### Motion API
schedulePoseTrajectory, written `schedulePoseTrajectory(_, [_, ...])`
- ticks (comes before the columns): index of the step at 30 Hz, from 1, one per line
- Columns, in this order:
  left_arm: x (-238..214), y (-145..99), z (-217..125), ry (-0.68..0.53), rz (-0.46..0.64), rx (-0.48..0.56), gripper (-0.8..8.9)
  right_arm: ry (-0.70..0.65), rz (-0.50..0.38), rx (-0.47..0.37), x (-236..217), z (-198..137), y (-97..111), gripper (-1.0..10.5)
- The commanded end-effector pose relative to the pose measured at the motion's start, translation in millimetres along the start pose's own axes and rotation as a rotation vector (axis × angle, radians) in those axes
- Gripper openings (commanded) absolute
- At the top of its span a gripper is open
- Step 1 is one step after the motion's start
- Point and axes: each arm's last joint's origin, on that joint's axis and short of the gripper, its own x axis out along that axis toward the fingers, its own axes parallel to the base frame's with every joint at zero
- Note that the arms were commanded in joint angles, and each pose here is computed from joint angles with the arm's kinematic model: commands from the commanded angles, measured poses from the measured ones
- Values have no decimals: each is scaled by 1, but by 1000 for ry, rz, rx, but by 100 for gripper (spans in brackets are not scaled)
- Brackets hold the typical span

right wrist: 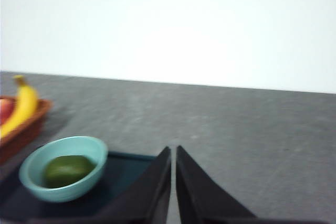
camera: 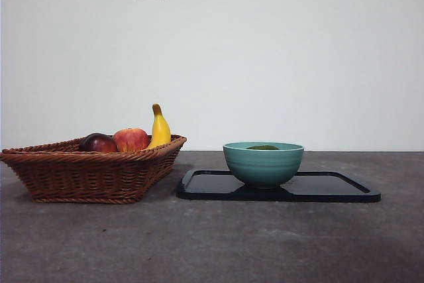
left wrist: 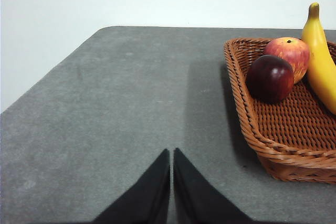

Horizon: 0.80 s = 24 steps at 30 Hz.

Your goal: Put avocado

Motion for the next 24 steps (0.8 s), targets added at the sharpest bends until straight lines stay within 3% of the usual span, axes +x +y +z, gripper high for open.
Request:
schedulePoseTrajectory(1, [2, 0, -7, 26, 2, -3, 9, -37, -52, -3, 1, -20, -3, 7])
schedulePoseTrajectory(10, [2, 0, -7, 26, 2, -3, 9, -39, -163, 27, 5, -72, -10, 7])
schedulePoseTrajectory(24, [2, 0, -7, 25, 2, -3, 9, 128, -173, 90, 6, -99, -11, 7])
